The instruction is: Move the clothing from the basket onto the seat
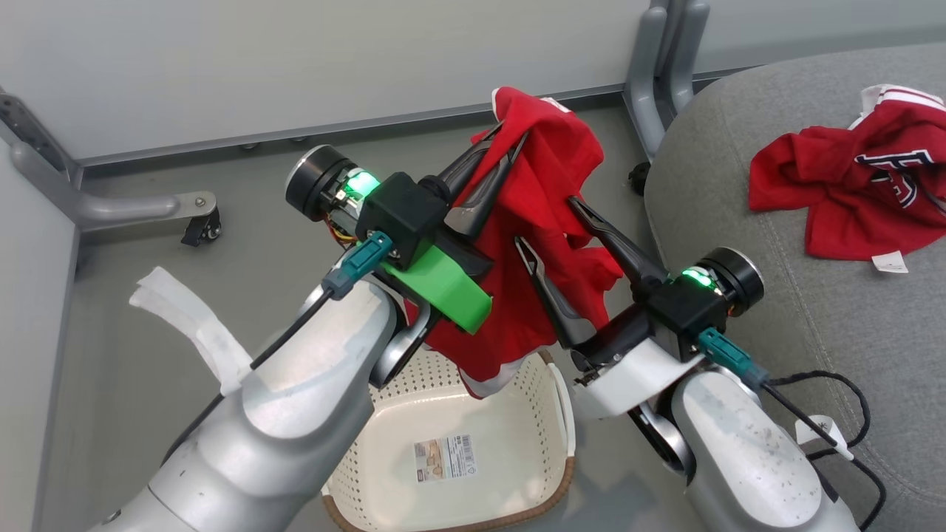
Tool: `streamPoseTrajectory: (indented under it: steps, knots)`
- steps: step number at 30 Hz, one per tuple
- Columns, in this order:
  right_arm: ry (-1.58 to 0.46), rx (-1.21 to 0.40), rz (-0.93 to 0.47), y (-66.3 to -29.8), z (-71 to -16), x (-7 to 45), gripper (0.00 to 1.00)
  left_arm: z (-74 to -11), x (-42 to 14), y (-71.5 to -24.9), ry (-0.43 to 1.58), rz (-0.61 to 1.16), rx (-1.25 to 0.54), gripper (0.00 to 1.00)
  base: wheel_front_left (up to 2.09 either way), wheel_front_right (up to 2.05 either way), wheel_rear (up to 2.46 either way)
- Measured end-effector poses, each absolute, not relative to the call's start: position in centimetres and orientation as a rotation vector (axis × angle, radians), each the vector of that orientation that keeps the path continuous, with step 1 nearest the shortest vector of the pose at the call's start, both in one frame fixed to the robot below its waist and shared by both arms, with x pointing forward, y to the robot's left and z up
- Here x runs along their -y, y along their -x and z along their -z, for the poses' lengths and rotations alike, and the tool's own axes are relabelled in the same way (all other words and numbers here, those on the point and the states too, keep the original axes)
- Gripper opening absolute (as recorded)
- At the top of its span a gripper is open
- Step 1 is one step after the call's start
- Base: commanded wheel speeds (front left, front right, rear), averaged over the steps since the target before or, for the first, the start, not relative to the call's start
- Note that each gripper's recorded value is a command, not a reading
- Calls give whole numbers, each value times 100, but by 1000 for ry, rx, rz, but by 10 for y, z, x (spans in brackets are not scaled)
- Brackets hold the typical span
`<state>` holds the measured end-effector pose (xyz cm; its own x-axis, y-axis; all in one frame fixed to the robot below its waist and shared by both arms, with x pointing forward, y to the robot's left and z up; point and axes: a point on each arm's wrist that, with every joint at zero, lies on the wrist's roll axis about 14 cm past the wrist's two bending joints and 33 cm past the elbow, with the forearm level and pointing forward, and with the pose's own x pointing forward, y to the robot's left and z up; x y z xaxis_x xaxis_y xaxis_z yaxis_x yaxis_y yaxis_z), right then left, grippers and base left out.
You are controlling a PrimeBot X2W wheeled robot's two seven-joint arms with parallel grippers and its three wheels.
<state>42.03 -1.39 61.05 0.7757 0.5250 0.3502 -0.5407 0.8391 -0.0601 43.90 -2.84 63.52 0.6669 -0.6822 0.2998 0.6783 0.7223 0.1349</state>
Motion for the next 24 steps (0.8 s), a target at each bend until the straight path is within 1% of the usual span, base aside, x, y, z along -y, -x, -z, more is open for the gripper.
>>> streamPoseTrajectory:
  steps: [5, 10, 11, 12, 13, 24]
  knots:
    - [-26, 296, -614, -433, -589, 0, 100, -630, 29, -440, 0, 770, 331, 0, 0, 0, 0]
    - [-58, 253, -624, -443, -578, -5, 100, -626, 29, -440, 11, 768, 322, 0, 0, 0, 0]
    - [-67, 242, -627, -444, -575, -6, 77, -625, 29, -441, 14, 767, 321, 0, 0, 0, 0]
    - [-73, 235, -631, -444, -573, -7, 33, -625, 29, -441, 16, 767, 320, 0, 0, 0, 0]
    - [-80, 225, -637, -444, -571, -9, 0, -625, 29, -440, 19, 770, 319, 0, 0, 0, 0]
    - [-137, 219, -612, -448, -573, -3, 0, -621, 32, -436, 35, 781, 307, 0, 0, 0, 0]
